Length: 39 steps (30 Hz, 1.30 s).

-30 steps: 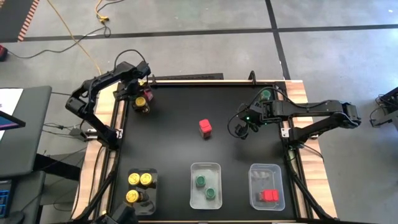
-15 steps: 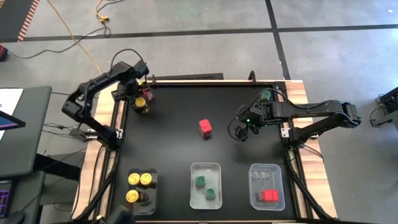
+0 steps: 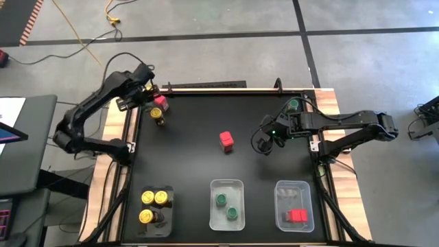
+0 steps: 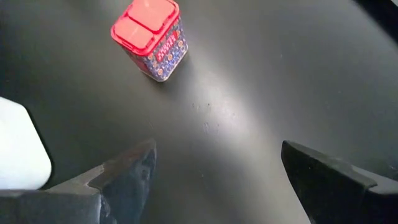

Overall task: Sort spices by type
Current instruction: Put the left green seasoning bottle into the white bin

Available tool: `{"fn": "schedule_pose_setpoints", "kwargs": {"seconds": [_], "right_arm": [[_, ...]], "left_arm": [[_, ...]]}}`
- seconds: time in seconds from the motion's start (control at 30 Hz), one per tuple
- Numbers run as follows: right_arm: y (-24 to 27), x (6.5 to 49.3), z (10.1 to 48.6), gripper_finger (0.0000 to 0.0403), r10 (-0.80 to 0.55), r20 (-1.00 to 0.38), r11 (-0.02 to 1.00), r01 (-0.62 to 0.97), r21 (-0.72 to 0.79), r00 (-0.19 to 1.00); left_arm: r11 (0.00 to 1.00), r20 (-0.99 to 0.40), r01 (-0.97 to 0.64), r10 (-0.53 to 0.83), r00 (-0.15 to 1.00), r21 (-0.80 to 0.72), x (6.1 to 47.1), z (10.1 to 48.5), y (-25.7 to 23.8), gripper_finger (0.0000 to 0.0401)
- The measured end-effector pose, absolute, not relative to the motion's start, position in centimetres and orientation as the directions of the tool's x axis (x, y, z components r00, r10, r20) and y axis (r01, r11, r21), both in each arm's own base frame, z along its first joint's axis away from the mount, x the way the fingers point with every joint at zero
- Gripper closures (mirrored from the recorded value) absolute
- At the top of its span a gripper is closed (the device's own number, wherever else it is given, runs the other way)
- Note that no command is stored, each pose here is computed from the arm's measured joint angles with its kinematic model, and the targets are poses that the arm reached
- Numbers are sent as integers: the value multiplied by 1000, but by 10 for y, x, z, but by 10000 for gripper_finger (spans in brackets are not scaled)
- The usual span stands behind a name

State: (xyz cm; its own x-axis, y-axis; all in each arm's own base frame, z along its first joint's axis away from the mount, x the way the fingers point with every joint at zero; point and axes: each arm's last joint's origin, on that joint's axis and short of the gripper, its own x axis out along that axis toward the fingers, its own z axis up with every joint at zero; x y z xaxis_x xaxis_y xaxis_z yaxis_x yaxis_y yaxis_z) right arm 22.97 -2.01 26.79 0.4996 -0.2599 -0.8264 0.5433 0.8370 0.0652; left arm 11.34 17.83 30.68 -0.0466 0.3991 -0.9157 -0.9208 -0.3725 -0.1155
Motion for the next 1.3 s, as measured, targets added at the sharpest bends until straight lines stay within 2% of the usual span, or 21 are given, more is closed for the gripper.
{"fn": "schedule_pose_setpoints", "kwargs": {"seconds": [0.27,0.6,0.8,0.97,1.17,1.3], "right_arm": [[-20,230,268,29,-260,-825,837,543,67,502],[-17,230,268,29,-254,-825,843,534,66,504],[-5,230,267,29,-226,-832,858,508,76,506],[7,230,267,29,-201,-832,879,470,80,518],[17,229,267,29,-177,-831,889,449,95,527],[23,229,268,29,-162,-831,890,443,111,533]], "left_arm": [[-197,-830,-945,545,117,-262,124,337,155,195],[66,-766,-952,579,280,-299,150,365,133,195],[265,-777,-928,512,365,-262,161,366,118,195],[497,-809,-839,386,444,-223,179,360,109,195],[790,-846,-602,242,475,-113,208,347,90,195],[920,-858,-389,164,487,-45,227,338,77,195]]}}
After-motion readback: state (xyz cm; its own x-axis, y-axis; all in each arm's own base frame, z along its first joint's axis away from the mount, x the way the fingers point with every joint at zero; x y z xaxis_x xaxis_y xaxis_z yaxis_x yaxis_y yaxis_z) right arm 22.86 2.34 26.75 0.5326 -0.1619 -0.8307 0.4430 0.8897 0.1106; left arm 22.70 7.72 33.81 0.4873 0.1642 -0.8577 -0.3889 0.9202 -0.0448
